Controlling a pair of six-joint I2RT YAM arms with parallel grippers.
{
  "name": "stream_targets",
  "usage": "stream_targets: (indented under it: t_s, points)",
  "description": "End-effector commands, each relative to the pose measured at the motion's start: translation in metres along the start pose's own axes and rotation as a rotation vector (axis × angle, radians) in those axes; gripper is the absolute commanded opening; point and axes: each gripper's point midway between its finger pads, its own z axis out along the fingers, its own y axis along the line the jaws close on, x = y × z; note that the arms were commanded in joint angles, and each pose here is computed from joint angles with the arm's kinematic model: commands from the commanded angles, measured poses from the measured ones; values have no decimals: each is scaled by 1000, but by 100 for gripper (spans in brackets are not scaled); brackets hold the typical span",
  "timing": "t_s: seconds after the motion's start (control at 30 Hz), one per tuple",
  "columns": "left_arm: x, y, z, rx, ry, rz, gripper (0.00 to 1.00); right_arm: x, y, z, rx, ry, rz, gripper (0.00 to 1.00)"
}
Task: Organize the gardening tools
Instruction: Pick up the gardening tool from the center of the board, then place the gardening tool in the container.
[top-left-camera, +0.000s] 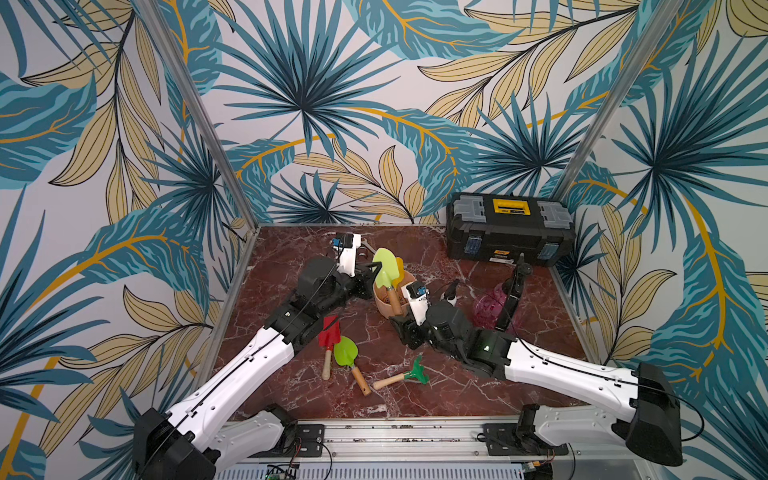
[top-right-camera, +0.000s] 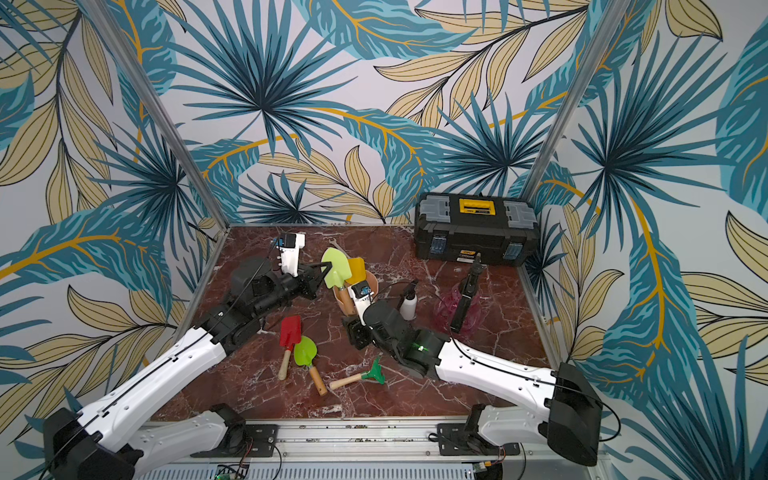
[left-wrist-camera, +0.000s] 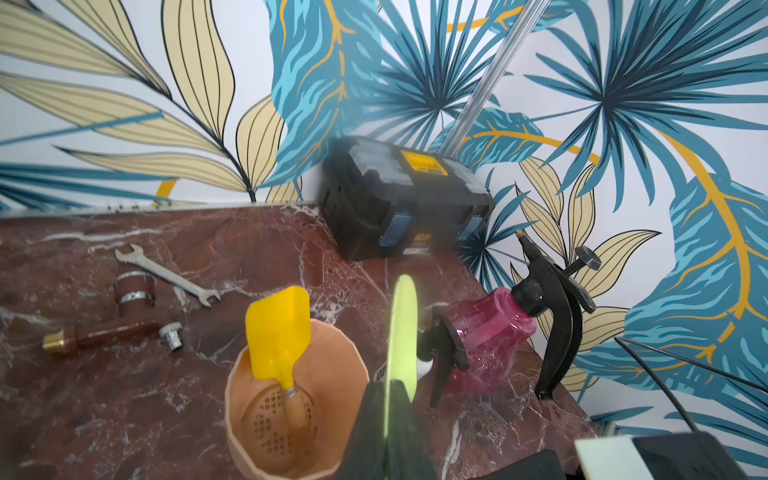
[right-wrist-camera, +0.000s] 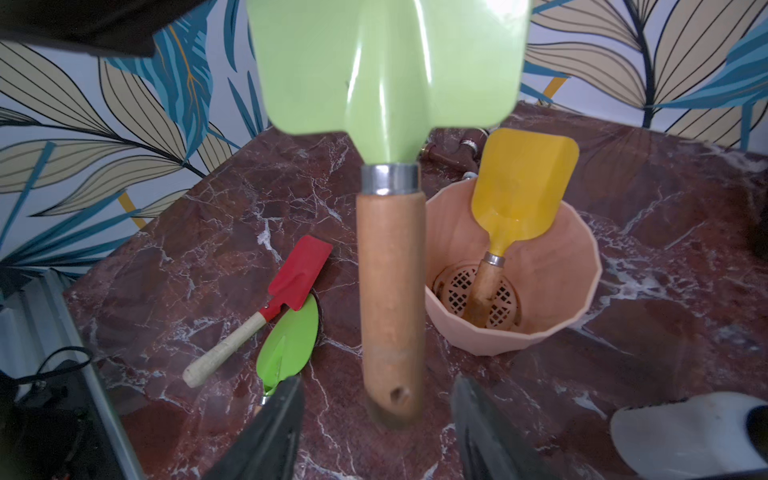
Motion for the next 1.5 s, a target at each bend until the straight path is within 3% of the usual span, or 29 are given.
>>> stream_targets:
  t_s: [0.0,0.13,0.57,0.93,1.47]
  points:
    - [-38,-11,-7,33,-173,145,0,-9,-8,-15,34,-26,31,71]
    - [-40,-15,1,70,-217,216,0,-15,-22,-30,85,-57,65,77]
    - [-7,10,55,50,-192,339,0,-25,-46,-71,133,-173,178,76]
    - [44,30,99,83,-107,335,0,-20,-50,-73,138,-177,188,76]
    - [100,47,127,89,25,325,5,-21,-50,-71,144,-180,172,76]
